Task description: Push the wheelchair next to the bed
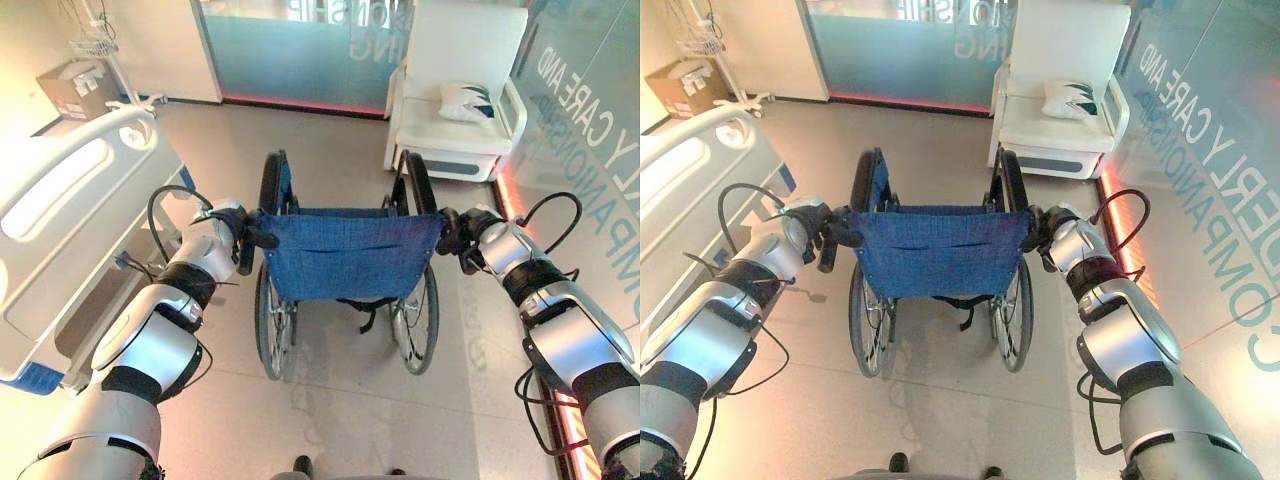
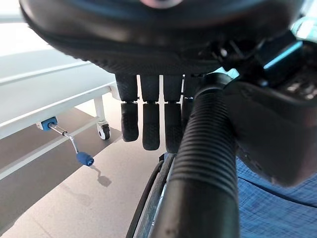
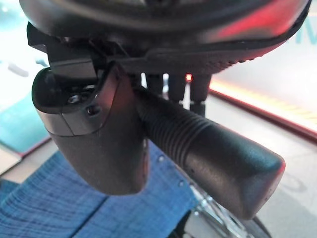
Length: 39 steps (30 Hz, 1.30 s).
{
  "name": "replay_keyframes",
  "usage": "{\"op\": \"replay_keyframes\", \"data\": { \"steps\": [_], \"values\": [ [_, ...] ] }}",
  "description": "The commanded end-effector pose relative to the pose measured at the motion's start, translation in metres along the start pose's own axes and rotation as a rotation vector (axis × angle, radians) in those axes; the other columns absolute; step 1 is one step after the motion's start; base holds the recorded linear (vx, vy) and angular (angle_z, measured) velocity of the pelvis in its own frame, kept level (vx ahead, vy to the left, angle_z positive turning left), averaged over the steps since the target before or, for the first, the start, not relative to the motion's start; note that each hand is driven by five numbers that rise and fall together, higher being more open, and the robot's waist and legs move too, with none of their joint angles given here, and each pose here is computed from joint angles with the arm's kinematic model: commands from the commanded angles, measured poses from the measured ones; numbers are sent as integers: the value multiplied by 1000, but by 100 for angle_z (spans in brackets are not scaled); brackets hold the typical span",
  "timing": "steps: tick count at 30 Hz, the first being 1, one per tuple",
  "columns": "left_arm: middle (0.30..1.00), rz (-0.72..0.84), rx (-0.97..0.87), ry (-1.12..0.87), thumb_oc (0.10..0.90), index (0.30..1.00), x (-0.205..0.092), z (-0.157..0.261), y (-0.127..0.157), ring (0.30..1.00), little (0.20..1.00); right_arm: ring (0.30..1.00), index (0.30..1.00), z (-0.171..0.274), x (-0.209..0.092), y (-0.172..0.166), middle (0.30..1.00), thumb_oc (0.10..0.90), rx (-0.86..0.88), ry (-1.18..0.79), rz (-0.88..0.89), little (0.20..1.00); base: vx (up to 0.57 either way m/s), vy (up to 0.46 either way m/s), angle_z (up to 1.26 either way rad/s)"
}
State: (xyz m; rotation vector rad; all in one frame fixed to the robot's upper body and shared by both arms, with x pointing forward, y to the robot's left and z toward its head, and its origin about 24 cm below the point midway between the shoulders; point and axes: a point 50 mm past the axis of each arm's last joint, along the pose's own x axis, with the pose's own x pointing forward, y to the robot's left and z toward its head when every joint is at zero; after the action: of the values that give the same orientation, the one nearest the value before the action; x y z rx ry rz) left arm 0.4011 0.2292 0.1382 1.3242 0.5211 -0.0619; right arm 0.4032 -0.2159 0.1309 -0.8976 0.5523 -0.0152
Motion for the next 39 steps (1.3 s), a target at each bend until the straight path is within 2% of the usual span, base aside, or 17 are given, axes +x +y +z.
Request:
{"op": "replay_keyframes", "data": {
  "steps": [1, 5, 8, 9, 13, 18, 26, 35, 39],
  "values": [
    [300, -72, 211, -17, 400, 300, 3, 14, -11, 300, 300, 300, 300, 37, -7, -13, 300, 400, -122, -155, 17, 300, -23, 107, -2],
    [300, -72, 190, -6, 400, 300, 2, 14, 0, 300, 300, 300, 300, 38, -8, -20, 300, 400, -114, -201, -7, 300, 28, 185, -5],
    [300, -103, 86, -8, 400, 300, 1, 12, -1, 300, 300, 300, 300, 34, -9, -22, 300, 400, -114, -229, -13, 300, 183, 126, -7],
    [300, -129, 1, -20, 400, 300, 2, 12, -7, 300, 300, 300, 300, 30, -9, -22, 300, 400, -126, -232, -7, 300, 362, -44, 17],
    [300, -62, -100, -77, 400, 300, -2, 19, -7, 300, 300, 300, 300, 22, -17, -33, 300, 400, -165, -261, -27, 300, 491, -203, 11],
    [300, 34, -38, -128, 400, 300, -3, 14, 7, 300, 300, 300, 300, 16, -21, -46, 300, 400, -136, -274, -36, 300, 304, -344, 50],
    [300, 79, 6, -157, 400, 300, -4, 7, 6, 300, 300, 300, 300, -7, -14, -25, 300, 400, -140, -238, 42, 300, 334, -323, 34],
    [300, 50, -75, -153, 400, 300, 2, -1, -27, 300, 300, 300, 300, -14, -13, -22, 300, 400, -166, -216, 55, 300, 289, -190, 4],
    [300, 90, -70, -162, 400, 300, 1, -4, -30, 300, 300, 300, 300, -8, -15, -23, 300, 400, -153, -209, 57, 300, 368, -129, -13]
  ]
}}
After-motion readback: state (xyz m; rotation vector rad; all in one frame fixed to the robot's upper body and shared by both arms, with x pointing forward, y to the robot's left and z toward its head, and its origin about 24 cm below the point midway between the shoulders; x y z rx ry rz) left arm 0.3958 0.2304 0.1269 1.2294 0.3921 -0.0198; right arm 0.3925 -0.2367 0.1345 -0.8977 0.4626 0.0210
